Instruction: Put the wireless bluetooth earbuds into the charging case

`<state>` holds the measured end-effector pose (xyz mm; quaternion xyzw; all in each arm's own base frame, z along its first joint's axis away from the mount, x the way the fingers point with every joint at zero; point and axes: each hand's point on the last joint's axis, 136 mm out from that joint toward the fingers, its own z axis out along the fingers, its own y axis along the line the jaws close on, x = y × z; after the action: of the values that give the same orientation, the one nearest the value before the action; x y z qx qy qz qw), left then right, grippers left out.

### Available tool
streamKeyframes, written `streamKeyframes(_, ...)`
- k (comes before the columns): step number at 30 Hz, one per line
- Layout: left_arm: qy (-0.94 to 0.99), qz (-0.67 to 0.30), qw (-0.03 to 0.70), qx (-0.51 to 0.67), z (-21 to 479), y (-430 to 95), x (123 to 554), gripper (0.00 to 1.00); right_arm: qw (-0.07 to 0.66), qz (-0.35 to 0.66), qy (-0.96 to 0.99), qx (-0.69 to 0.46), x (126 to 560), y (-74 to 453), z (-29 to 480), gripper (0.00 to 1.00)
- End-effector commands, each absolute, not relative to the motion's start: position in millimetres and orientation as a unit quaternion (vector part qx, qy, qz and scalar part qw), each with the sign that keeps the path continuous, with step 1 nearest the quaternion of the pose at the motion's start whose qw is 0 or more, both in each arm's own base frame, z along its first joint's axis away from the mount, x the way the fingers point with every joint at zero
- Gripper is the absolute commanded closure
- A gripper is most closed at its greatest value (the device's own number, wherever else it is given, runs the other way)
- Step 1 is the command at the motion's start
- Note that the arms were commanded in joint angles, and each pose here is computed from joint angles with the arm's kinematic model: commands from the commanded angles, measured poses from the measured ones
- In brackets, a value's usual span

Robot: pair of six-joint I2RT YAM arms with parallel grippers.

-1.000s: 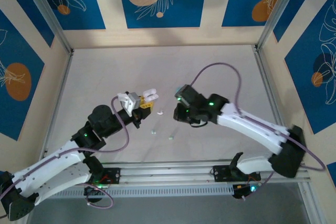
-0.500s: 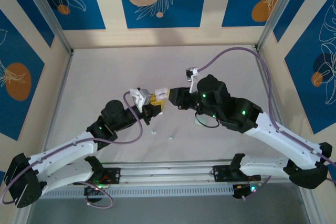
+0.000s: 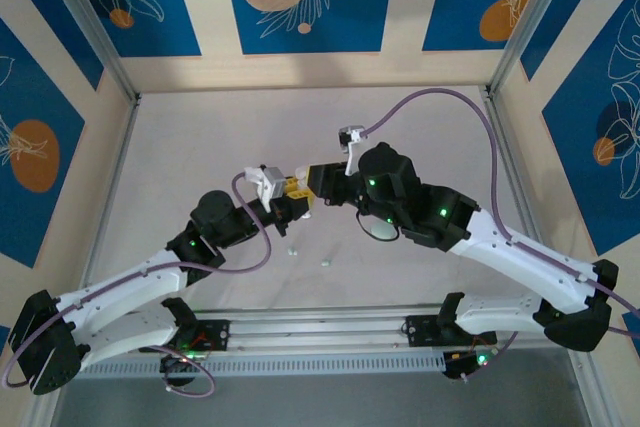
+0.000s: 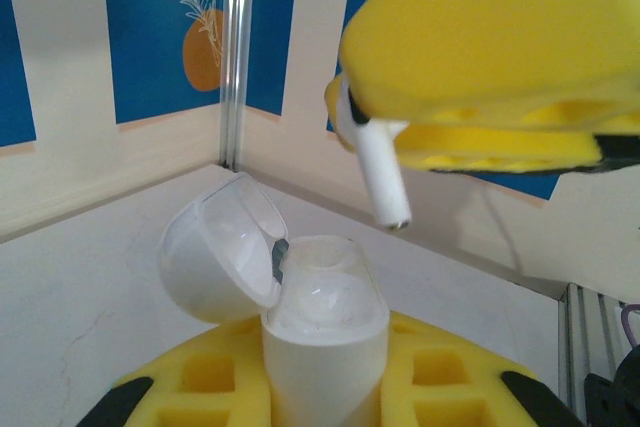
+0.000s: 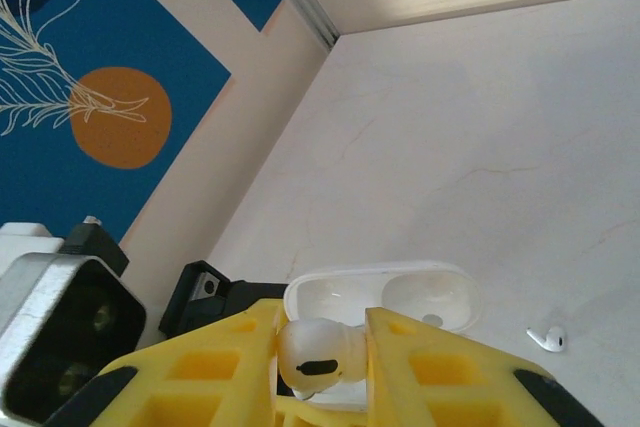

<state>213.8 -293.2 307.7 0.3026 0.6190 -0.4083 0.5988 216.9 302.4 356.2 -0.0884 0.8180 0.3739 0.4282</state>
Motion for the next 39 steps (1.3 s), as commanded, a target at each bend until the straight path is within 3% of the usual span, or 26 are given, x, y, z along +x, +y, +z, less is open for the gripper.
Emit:
streamKeyframes(1,0.586,-0.431,0.619,0.296,336.1,-292.7,207.2,0.81,0.433,0.363,0.821,-0.087,219.3,302.8,348.7,0.74)
streamKeyframes(17,0.575,-0.438,0.628,0.291,345.5,-291.6,206.2,0.81,0.418,0.377,0.824,-0.063,227.2,307.7,335.1,0.74)
streamKeyframes(30,0.570,-0.428,0.645,0.275,353.2,-285.9,210.8,0.81,0.351,0.409,0.832,-0.130,199.5,325.8,323.6,0.74)
streamKeyframes(39,0.565,-0.424,0.654,0.270,357.7,-282.3,210.9,0.81,0.347,0.388,0.843,-0.134,202.0,324.1,320.8,0.73)
